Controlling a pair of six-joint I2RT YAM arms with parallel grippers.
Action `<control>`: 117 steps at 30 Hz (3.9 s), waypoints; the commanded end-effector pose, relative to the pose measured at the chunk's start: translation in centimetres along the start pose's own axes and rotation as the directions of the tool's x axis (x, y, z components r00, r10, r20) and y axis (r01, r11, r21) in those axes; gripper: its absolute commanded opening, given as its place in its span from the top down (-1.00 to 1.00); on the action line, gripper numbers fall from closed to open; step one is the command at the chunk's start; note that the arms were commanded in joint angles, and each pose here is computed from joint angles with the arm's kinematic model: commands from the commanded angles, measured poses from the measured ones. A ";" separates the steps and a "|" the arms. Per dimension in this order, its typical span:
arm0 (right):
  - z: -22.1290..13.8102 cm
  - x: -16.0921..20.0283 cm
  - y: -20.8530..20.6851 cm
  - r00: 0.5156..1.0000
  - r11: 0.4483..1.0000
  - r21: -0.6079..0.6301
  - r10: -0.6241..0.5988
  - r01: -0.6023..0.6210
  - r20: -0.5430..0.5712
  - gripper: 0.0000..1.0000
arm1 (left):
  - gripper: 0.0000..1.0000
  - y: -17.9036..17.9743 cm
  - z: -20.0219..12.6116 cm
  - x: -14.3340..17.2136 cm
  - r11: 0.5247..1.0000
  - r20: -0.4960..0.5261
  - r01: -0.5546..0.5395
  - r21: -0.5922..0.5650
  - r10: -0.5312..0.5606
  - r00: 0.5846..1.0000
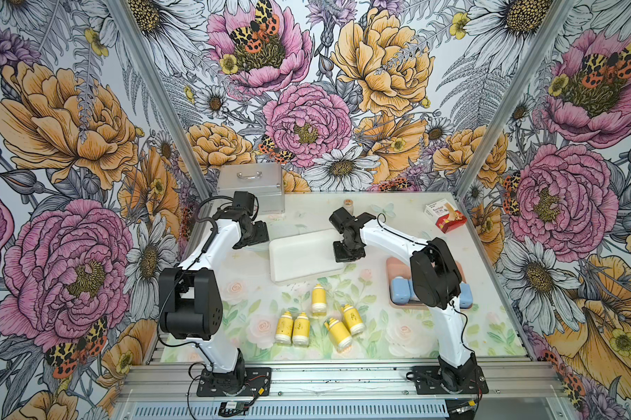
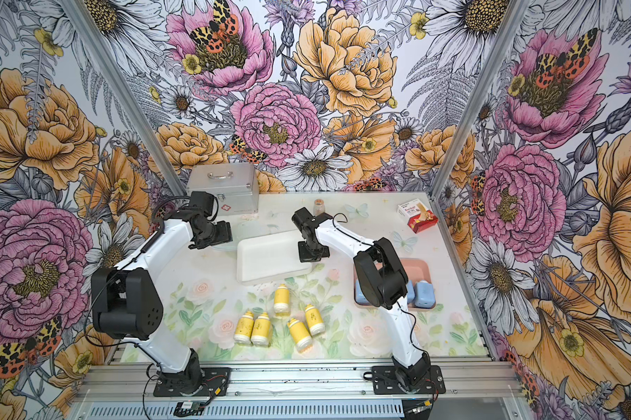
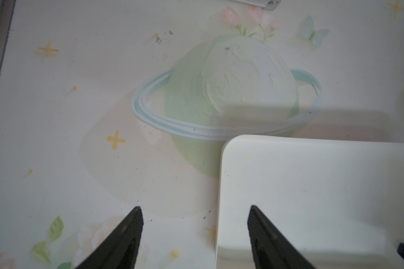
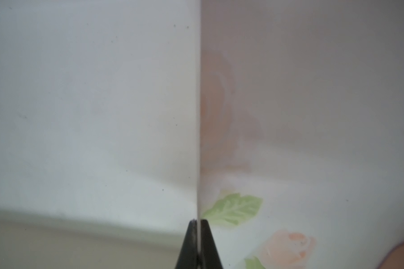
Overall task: Place the pencil sharpeners by color into the storage box
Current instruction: Move the storage box to the center of the board, then pick up the pencil sharpener from the center of the board.
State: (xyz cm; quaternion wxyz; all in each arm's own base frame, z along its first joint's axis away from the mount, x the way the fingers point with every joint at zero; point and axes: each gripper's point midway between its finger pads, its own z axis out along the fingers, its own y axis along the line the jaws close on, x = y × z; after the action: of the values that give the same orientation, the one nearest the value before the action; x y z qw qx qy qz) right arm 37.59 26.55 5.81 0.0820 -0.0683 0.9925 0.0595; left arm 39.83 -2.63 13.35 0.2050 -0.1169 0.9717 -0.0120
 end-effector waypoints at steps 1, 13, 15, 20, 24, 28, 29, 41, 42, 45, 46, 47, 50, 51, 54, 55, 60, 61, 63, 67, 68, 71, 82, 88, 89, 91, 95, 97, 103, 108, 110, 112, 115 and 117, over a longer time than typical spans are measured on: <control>-1.7 0.0 -1.9 0.998 0.998 0.051 0.029 -0.032 0.051 0.94 | -0.45 -1.1 0.2 0.4 0.999 -0.006 -0.033 -0.017 0.033 0.999; -1.1 2.7 -5.3 0.998 0.992 0.106 0.063 -0.065 0.024 0.80 | -0.48 -3.9 1.1 2.1 0.996 -0.037 -0.092 -0.011 0.091 0.995; -0.9 2.5 -5.4 0.998 0.992 0.106 0.063 -0.065 0.025 0.76 | -0.50 -4.1 1.2 2.2 0.995 -0.038 -0.098 -0.011 0.098 0.994; -1.3 2.3 -5.4 0.997 0.993 0.096 0.067 -0.070 0.030 0.60 | -0.53 -4.7 1.3 2.5 0.995 -0.045 -0.102 0.004 0.102 0.994; -2.5 2.6 -5.4 0.996 0.994 0.082 0.069 -0.072 0.049 0.52 | -0.57 -5.3 0.7 1.7 0.994 -0.025 -0.103 0.026 0.104 0.994; -4.7 3.8 -5.3 0.995 0.996 0.059 0.055 -0.060 0.077 0.46 | -0.59 -5.3 -0.6 -0.2 0.995 0.021 -0.083 0.048 0.082 0.996; -5.4 4.2 -5.1 0.995 0.998 0.048 0.047 -0.051 0.084 0.44 | -0.61 -5.1 -0.8 -0.6 0.996 0.029 -0.073 0.048 0.072 0.997; -11.3 13.1 -1.7 0.991 0.993 -0.002 -0.121 0.121 0.049 0.28 | -0.63 -1.4 -0.6 -2.0 1.000 0.052 -0.013 -0.017 0.014 0.999; -11.3 13.7 -1.6 0.990 0.991 0.000 -0.136 0.136 0.040 0.28 | -0.63 -1.6 -0.7 -1.9 1.000 0.048 0.003 0.002 -0.003 0.999; -11.1 16.0 -0.1 0.976 0.976 -0.006 -0.217 0.217 0.015 0.28 | -0.65 -2.3 -1.0 -1.8 1.000 0.055 -0.006 0.022 0.005 0.998; -10.9 16.6 0.1 0.972 0.972 -0.004 -0.235 0.235 0.005 0.28 | -0.66 -2.3 -1.1 -1.8 1.000 0.060 -0.008 0.015 0.007 0.998; -10.7 16.9 0.3 0.969 0.969 -0.003 -0.245 0.245 0.000 0.28 | -0.66 -2.2 -1.3 -1.7 1.000 0.066 -0.011 0.010 0.011 0.998; -10.1 17.9 1.0 0.959 0.959 0.000 -0.283 0.283 -0.023 0.28 | -0.68 -1.9 -1.8 -1.5 1.000 0.083 -0.021 -0.019 0.023 0.996; -10.0 18.1 1.3 0.955 0.955 0.001 -0.295 0.296 -0.029 0.28 | -0.68 -1.9 -2.0 -1.5 0.999 0.089 -0.027 -0.029 0.030 0.996; -9.5 18.7 2.1 0.945 0.946 0.004 -0.323 0.323 -0.047 0.28 | -0.71 -1.8 -2.3 -1.3 0.999 0.097 -0.034 -0.039 0.038 0.995; -9.3 18.8 2.2 0.943 0.944 0.007 -0.328 0.329 -0.052 0.28 | -0.72 -1.8 -2.3 -1.3 0.998 0.099 -0.035 -0.043 0.039 0.994; -8.3 19.5 2.5 0.934 0.936 0.019 -0.348 0.351 -0.084 0.28 | -0.72 -1.5 -2.2 -1.2 0.998 0.101 -0.033 -0.062 0.040 0.994; -8.1 19.6 2.7 0.932 0.934 0.021 -0.353 0.356 -0.089 0.28 | -0.72 -1.5 -2.2 -1.2 0.998 0.101 -0.032 -0.062 0.038 0.994; -8.0 19.7 2.8 0.929 0.932 0.022 -0.358 0.361 -0.093 0.28 | -0.72 -1.5 -2.3 -1.2 0.998 0.103 -0.032 -0.063 0.038 0.994; -7.7 19.9 3.1 0.925 0.928 0.022 -0.367 0.371 -0.097 0.28 | -0.73 -1.4 -2.2 -1.2 0.998 0.101 -0.029 -0.063 0.036 0.994; -7.6 19.9 3.1 0.924 0.928 0.023 -0.369 0.373 -0.100 0.28 | -0.73 -1.4 -2.1 -1.2 0.998 0.100 -0.029 -0.064 0.036 0.994; -7.4 20.1 3.3 0.921 0.925 0.023 -0.375 0.379 -0.103 0.28 | -0.73 -1.5 -2.1 -1.2 0.998 0.099 -0.030 -0.061 0.036 0.994; -6.8 22.1 4.7 0.957 0.971 -0.063 -0.238 0.231 -0.164 -0.44 | -0.73 -1.8 -1.8 -1.0 0.998 0.088 -0.034 -0.054 0.039 0.995; -6.4 22.1 4.6 0.960 0.973 -0.061 -0.230 0.223 -0.160 -0.40 | -0.73 -1.8 -1.8 -0.9 0.998 0.086 -0.039 -0.053 0.043 0.995; -6.4 22.0 4.6 0.961 0.973 -0.059 -0.228 0.221 -0.156 -0.38 | -0.73 -1.9 -1.8 -0.9 0.998 0.086 -0.041 -0.051 0.045 0.995; -6.3 21.9 4.6 0.962 0.974 -0.056 -0.226 0.220 -0.152 -0.35 | -0.73 -2.0 -1.8 -0.9 0.998 0.086 -0.042 -0.050 0.047 0.995; -5.7 22.0 4.5 0.960 0.974 -0.049 -0.227 0.222 -0.163 -0.25 | -0.73 -2.1 -1.7 -0.8 0.998 0.084 -0.047 -0.050 0.051 0.995; -5.6 22.0 4.5 0.960 0.974 -0.048 -0.228 0.223 -0.165 -0.22 | -0.73 -2.1 -1.7 -0.8 0.998 0.083 -0.048 -0.049 0.052 0.995; -4.8 22.2 3.8 0.960 0.977 -0.039 -0.215 0.211 -0.181 -0.18 | -0.73 -2.2 -1.5 -0.8 0.997 0.080 -0.050 -0.050 0.054 0.995; -4.2 22.3 3.2 0.960 0.979 -0.033 -0.204 0.201 -0.192 -0.09 | -0.73 -2.3 -1.4 -0.7 0.997 0.076 -0.055 -0.051 0.059 0.995; -4.2 22.2 3.2 0.961 0.979 -0.036 -0.203 0.200 -0.189 -0.01 | -0.73 -2.3 -1.3 -0.6 0.997 0.073 -0.055 -0.053 0.059 0.996; -4.3 22.0 3.0 0.962 0.980 -0.037 -0.200 0.197 -0.186 0.07 | -0.73 -2.3 -1.3 -0.6 0.997 0.074 -0.056 -0.052 0.060 0.995; -4.6 21.7 3.0 0.963 0.980 -0.047 -0.200 0.194 -0.181 0.17 | -0.73 -2.3 -1.2 -0.7 0.997 0.073 -0.056 -0.054 0.060 0.996; -4.8 21.3 2.9 0.965 0.981 -0.056 -0.195 0.188 -0.174 0.21 | -0.73 -2.3 -1.3 -0.7 0.997 0.075 -0.055 -0.056 0.059 0.995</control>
State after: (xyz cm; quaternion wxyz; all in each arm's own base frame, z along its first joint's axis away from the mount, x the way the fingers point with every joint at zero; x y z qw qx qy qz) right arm 14.62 25.97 6.91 -0.0197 -0.1705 0.9836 0.0554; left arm 40.30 -4.48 14.52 0.2267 -0.0978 0.9687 0.0235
